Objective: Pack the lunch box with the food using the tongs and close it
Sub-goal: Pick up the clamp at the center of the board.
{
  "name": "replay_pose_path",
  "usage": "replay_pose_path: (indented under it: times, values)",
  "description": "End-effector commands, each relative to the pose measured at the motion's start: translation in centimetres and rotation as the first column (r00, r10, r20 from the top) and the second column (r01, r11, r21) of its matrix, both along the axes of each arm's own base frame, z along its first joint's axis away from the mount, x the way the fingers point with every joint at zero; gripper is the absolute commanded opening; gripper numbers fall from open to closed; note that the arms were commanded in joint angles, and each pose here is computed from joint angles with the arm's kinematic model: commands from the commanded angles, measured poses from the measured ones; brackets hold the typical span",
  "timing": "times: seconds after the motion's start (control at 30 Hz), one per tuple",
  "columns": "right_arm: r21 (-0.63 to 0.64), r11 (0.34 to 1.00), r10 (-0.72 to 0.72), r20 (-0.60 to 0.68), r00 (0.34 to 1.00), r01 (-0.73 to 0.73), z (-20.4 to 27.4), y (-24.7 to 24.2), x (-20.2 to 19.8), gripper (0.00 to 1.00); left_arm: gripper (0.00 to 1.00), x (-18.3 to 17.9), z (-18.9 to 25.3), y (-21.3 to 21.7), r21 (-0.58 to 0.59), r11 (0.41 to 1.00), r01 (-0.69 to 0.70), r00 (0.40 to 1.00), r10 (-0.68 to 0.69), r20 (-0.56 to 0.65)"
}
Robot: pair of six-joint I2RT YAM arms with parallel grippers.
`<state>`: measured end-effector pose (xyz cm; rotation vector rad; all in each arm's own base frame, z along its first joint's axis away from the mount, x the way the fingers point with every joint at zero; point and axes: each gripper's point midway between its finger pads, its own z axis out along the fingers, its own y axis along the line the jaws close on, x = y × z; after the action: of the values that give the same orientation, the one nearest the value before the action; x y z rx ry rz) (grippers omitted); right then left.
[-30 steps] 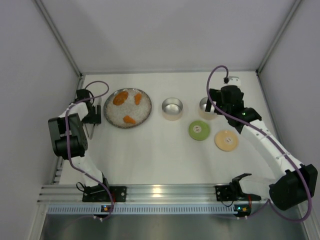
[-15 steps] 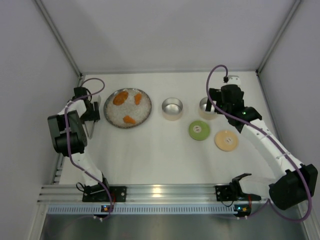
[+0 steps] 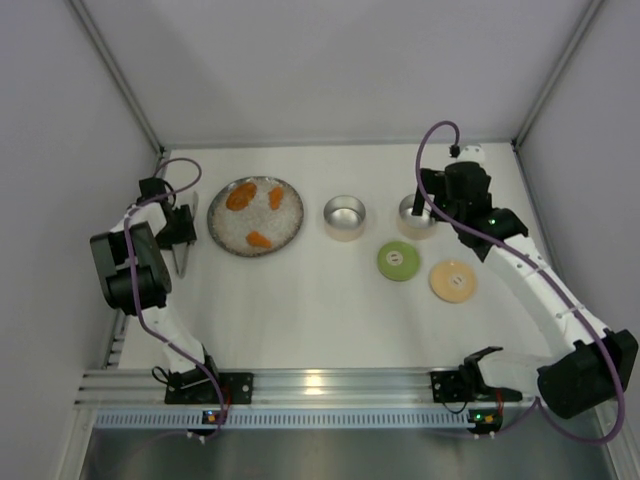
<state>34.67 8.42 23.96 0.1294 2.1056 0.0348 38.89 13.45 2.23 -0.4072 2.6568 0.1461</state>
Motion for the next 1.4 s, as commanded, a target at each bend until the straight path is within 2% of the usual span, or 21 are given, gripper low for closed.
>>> replay_pose_path:
  times: [0.0, 0.23, 0.37, 0.57, 0.83, 1.37]
  values:
    - [-0.002, 1.0, 0.01, 0.023, 1.0, -0.01, 1.7, 0.7, 0.4, 0.99, 0.67, -3.8, -2.5, 0.2, 0.009, 1.0, 0.001, 0.991, 0.0, -0.134]
    - [0.008, 1.0, 0.013, 0.038, 0.999, -0.014, 2.7, 0.8, 0.6, 0.99, 0.59, -4.4, -2.6, 0.6, 0.051, 0.999, 0.012, 0.992, -0.005, -0.126]
    - [0.008, 1.0, 0.011, 0.043, 0.999, -0.011, 2.9, 0.7, 0.4, 0.99, 0.46, -3.6, -0.7, 1.1, 0.084, 0.996, 0.014, 0.998, -0.009, -0.06]
    - [0.012, 1.0, 0.008, 0.051, 0.999, -0.009, 3.3, 0.6, 0.2, 0.99, 0.46, -2.9, 0.5, 1.3, 0.086, 0.996, 0.01, 0.999, -0.007, -0.034]
    - [0.011, 1.0, 0.0, 0.062, 0.998, -0.001, 3.5, 0.2, -0.2, 0.99, 0.48, -0.4, 5.9, 1.0, 0.06, 0.998, 0.037, 0.998, -0.04, 0.043]
    - [0.01, 1.0, 0.001, 0.075, 0.997, -0.001, 2.9, 0.1, -0.4, 1.0, 0.48, 0.2, 11.6, -0.5, 0.005, 0.996, 0.094, 0.99, -0.095, 0.101]
